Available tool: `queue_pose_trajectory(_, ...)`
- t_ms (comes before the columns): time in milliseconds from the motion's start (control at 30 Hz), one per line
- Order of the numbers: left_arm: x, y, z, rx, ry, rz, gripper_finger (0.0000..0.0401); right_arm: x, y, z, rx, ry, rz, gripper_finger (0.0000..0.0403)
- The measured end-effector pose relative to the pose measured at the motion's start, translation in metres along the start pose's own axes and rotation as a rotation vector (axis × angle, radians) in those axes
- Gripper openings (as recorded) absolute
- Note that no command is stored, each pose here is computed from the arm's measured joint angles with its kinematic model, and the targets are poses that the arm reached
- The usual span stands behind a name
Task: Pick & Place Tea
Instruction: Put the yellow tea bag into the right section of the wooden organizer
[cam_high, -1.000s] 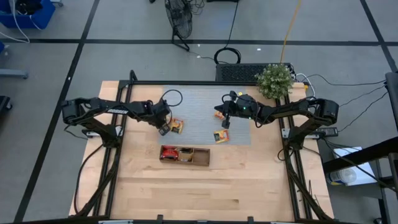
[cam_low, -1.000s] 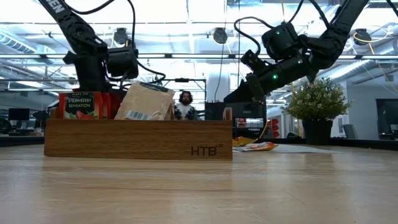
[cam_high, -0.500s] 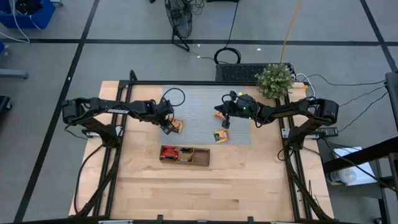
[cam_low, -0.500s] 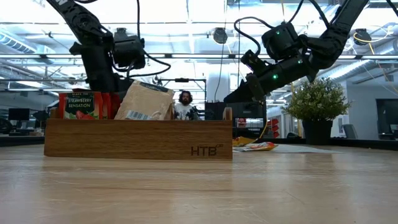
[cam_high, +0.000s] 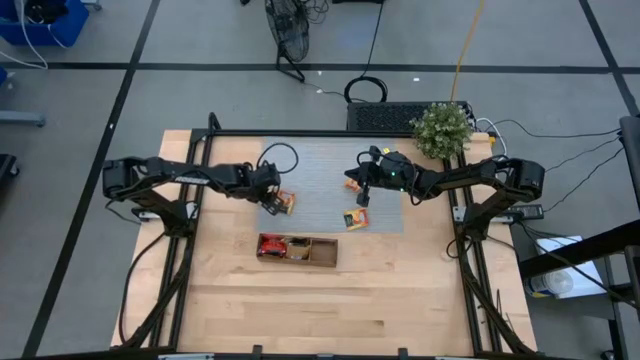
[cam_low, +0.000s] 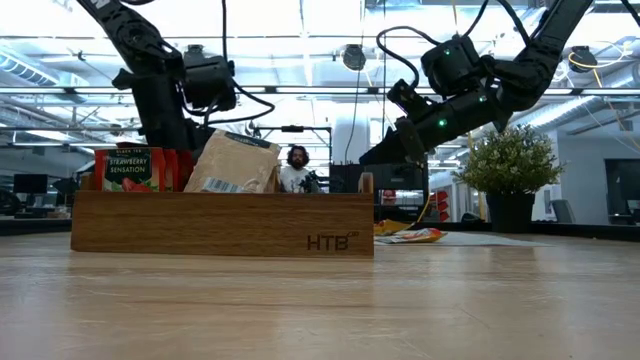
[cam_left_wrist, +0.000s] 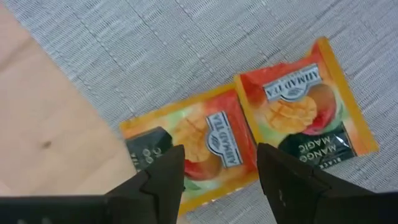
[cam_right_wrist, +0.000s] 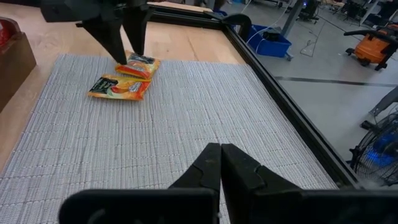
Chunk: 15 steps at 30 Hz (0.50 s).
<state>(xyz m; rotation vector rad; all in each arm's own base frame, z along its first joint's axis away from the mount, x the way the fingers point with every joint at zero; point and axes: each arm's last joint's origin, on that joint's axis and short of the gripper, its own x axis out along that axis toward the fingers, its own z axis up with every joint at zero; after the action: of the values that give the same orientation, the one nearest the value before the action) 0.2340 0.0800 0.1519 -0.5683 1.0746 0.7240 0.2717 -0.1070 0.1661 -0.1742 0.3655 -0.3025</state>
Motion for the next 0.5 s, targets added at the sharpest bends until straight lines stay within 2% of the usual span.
queue_pose_trajectory(200, 0.005, -0.007, -0.001, 0.000, -0.011, -0.012, 0.0202, 0.000, 0.000, 0.000, 0.002, 0.000, 0.001, 0.0000)
queue_pose_trajectory(500, 0.027, -0.008, -0.006, -0.025, 0.054, 0.055, 0.0202, 0.000, 0.000, 0.000, 0.003, 0.000, 0.001, 0.0000)
